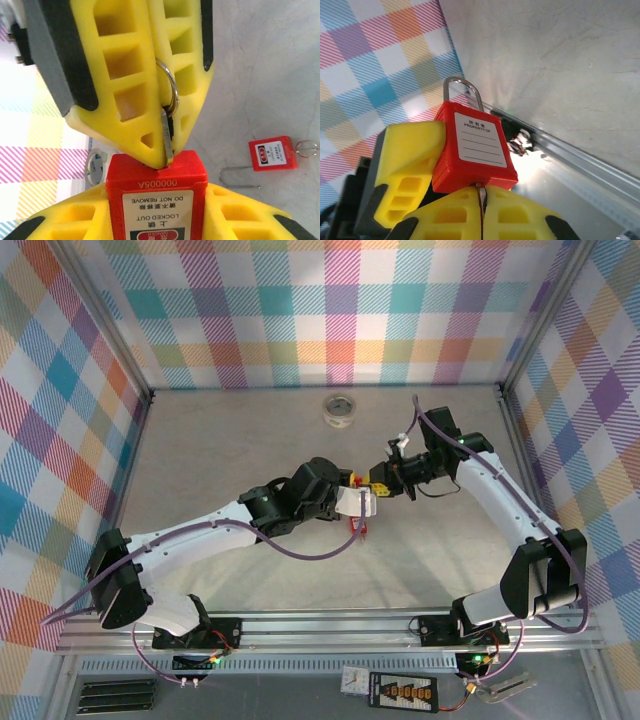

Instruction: Unlock with the key

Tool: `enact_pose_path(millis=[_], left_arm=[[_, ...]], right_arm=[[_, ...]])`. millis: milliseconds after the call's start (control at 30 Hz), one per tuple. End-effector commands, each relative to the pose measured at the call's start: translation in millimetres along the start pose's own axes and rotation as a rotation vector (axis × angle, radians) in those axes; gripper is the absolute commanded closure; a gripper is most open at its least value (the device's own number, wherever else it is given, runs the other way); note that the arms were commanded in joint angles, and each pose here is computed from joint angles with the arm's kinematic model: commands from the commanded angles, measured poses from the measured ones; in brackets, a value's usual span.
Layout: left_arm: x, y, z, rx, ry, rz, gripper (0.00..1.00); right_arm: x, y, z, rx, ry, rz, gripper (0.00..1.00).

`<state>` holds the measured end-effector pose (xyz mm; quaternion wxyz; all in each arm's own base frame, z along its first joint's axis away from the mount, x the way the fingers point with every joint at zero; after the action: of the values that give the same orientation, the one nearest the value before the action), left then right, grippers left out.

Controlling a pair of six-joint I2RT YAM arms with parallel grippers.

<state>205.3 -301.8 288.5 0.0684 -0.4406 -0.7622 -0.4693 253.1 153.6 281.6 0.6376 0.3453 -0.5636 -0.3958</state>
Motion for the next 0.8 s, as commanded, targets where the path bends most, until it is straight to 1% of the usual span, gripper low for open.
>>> enact_pose_path(millis=[0,67,267,333,433,633,767], left_arm=[[24,-9,-63,0.000,-0.372,0.032,1.00],[22,-8,-60,0.013,-0.356,0.029,1.00],[16,-2,-49,0.093,-0.323,0.028,1.00],[13,-2,-45,0.115,-0.308,0.043,1.00],[9,0,-38,0.161,-0.292,0.071,1.00],[-2,1,-27,0.217,-0.219,0.088,1.00],[-3,9,-18,0.296,-0.214,0.072,1.00]], right_arm=[[1,15,-30,0.034,-0.110,-0.082,1.00],[3,12,-30,0.016,-0.116,-0.076,1.00],[22,9,-29,-0.001,-0.158,-0.084,0.89],[29,9,-27,0.003,-0.167,-0.086,0.82],[39,11,-24,0.022,-0.175,-0.074,0.68],[62,8,-18,0.043,-0.234,-0.057,0.53],[80,2,-13,0.097,-0.319,0.028,0.38]])
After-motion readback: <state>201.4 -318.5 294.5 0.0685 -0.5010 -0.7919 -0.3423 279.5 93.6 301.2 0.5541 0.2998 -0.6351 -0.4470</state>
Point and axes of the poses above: each hand's point on the last joint's axis, 136 mm out from that joint toward the fingers, its own x axis back along the fingers, its own y axis along the line the jaws close on, z = x × y, the point moved 9 cm from there along x, back along the fingers, and after that the axes turned 8 degrees about x, right-handed, at the moved point
